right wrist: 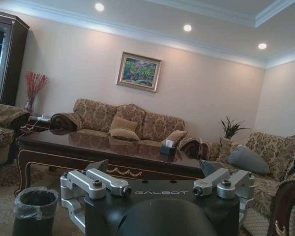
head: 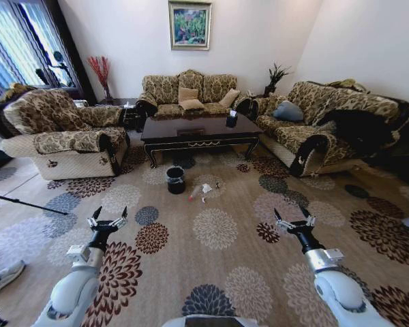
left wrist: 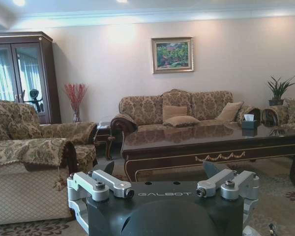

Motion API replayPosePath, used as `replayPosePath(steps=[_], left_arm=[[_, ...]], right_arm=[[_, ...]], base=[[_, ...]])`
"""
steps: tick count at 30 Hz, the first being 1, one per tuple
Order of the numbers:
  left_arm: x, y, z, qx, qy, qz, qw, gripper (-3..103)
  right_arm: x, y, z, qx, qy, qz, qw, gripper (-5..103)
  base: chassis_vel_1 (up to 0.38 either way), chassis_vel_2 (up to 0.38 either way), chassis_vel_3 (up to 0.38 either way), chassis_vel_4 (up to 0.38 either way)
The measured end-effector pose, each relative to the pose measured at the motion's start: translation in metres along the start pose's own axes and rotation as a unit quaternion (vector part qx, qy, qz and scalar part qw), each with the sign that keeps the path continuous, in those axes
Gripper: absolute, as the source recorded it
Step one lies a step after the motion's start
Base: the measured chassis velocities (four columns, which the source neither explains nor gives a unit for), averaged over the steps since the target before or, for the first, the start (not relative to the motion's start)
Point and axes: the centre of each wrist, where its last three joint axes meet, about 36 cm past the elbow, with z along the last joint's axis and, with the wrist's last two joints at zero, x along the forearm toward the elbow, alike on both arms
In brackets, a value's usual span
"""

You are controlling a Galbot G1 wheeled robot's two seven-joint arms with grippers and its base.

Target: Move to the front of the table and pick up the trash from the floor, then place it into the trash bin.

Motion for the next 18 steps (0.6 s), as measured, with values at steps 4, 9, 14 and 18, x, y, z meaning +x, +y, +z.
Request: replayPosePath(steps=[4,9,14,18], left_arm=[[0.004,0.000,0.000,-0.006,0.006,0.005,1.0000,100],[0.007,0.001,-0.002,-0.005,0.011,0.015,0.9998,100],[0.011,-0.001,-0.001,-0.001,0.015,0.020,0.9997,100],[0.012,-0.003,0.000,-0.001,0.015,0.017,0.9997,100]], right_arm=[[0.001,0.000,-0.001,0.000,-0.001,-0.001,1.000,100],[0.001,0.000,-0.001,0.000,-0.001,-0.001,1.000,100],[0.001,0.001,-0.003,-0.001,-0.003,-0.002,1.000,100],[0.005,0.002,-0.003,-0.001,-0.003,0.000,1.000,100]], base=[[0.000,0.000,0.000,0.000],[0.000,0.000,0.000,0.000],[0.000,0.000,0.000,0.000],[0.000,0.000,0.000,0.000]])
